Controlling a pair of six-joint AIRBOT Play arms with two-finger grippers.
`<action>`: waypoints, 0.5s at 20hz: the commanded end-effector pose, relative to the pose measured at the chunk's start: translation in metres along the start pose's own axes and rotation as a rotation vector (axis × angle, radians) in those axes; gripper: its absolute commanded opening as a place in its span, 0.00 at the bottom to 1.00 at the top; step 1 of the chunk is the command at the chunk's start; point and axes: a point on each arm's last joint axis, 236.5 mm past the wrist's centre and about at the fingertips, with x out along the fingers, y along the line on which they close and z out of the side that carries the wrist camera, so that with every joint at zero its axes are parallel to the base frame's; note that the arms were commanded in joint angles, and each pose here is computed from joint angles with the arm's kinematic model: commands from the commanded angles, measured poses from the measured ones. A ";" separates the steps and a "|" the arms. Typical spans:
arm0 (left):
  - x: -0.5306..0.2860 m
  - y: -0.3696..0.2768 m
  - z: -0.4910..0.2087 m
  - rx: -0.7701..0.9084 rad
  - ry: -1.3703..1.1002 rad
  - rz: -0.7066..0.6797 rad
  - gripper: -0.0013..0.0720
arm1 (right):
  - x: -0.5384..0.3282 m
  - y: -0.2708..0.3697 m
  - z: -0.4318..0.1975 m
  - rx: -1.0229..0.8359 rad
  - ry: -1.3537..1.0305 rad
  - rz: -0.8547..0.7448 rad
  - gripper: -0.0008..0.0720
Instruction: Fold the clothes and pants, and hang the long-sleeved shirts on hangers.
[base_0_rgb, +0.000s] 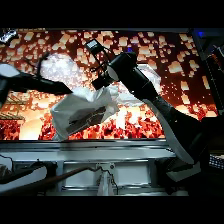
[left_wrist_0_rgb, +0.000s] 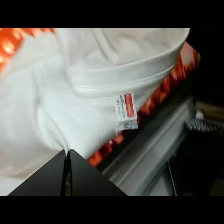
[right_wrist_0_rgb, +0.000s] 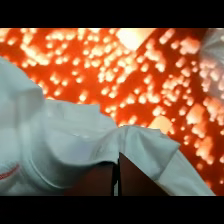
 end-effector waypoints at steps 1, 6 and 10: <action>-0.064 0.000 0.018 0.027 -0.182 0.093 0.03 | -0.004 -0.023 0.014 -0.006 -0.055 -0.097 0.04; -0.099 -0.017 0.029 0.103 -0.301 0.177 0.03 | -0.036 -0.026 0.063 0.069 -0.238 -0.087 0.04; -0.129 -0.024 0.072 0.037 -0.542 0.220 0.03 | -0.074 -0.035 0.095 0.098 -0.361 -0.103 0.04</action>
